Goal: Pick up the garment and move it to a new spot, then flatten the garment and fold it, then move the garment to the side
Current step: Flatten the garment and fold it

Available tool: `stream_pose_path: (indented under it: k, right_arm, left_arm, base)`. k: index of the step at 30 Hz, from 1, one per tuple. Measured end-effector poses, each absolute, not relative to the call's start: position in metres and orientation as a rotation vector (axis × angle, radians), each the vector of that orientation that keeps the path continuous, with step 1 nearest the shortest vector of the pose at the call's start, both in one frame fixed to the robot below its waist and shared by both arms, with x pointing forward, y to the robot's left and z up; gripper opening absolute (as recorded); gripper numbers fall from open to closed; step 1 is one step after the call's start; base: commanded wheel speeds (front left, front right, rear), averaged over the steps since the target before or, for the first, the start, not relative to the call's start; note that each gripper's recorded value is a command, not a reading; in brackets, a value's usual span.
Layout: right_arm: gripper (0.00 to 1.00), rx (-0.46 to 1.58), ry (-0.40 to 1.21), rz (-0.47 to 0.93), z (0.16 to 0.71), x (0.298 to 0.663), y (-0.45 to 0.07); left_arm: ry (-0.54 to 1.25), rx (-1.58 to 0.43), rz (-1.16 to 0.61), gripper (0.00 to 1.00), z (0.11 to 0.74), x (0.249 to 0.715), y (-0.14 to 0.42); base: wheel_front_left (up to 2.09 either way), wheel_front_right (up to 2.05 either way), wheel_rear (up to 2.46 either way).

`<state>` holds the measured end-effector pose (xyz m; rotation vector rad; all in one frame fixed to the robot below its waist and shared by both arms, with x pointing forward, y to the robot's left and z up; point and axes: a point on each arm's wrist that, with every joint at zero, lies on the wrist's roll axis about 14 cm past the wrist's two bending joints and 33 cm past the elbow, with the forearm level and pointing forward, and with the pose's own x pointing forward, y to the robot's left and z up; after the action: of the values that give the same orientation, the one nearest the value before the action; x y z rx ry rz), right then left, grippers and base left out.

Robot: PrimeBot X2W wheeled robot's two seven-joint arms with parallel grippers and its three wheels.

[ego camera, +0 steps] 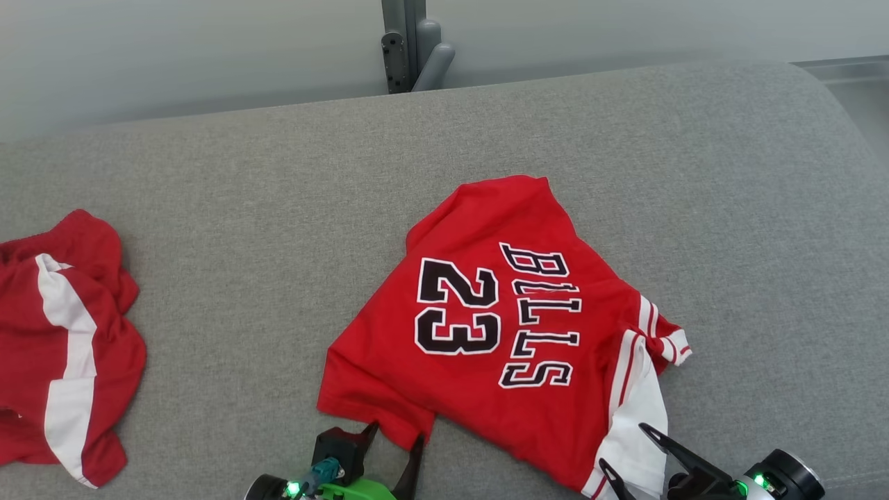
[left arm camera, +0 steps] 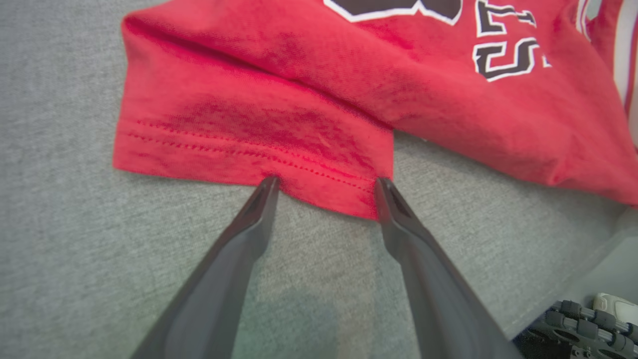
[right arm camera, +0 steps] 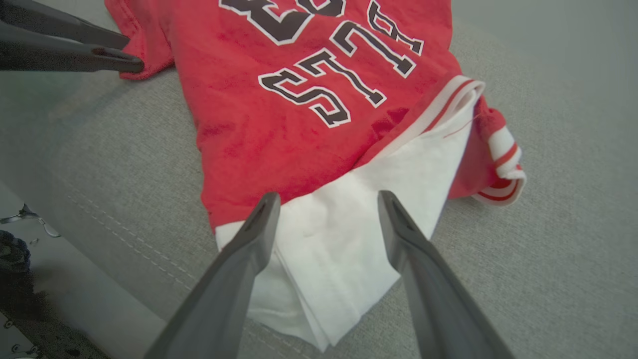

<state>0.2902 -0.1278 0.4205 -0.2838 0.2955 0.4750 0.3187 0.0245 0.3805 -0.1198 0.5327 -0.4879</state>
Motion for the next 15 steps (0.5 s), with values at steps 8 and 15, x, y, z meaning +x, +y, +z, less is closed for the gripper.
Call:
stream_pose_path:
  k: [8, 15]
  right_arm:
    - [1.00, -0.283, 0.343, 0.487, 0.411, 0.286, -0.126]
    - [1.00, -0.288, 0.376, 0.487, 0.402, 0.283, -0.128]
  left_arm:
    - [0.528, -0.123, -0.482, 1.00, 0.379, 0.326, 0.023]
    - [0.539, -0.130, -0.473, 1.00, 0.374, 0.327, 0.024]
  base:
    - [0.00, 0.00, 0.00]
    - [0.00, 0.00, 0.00]
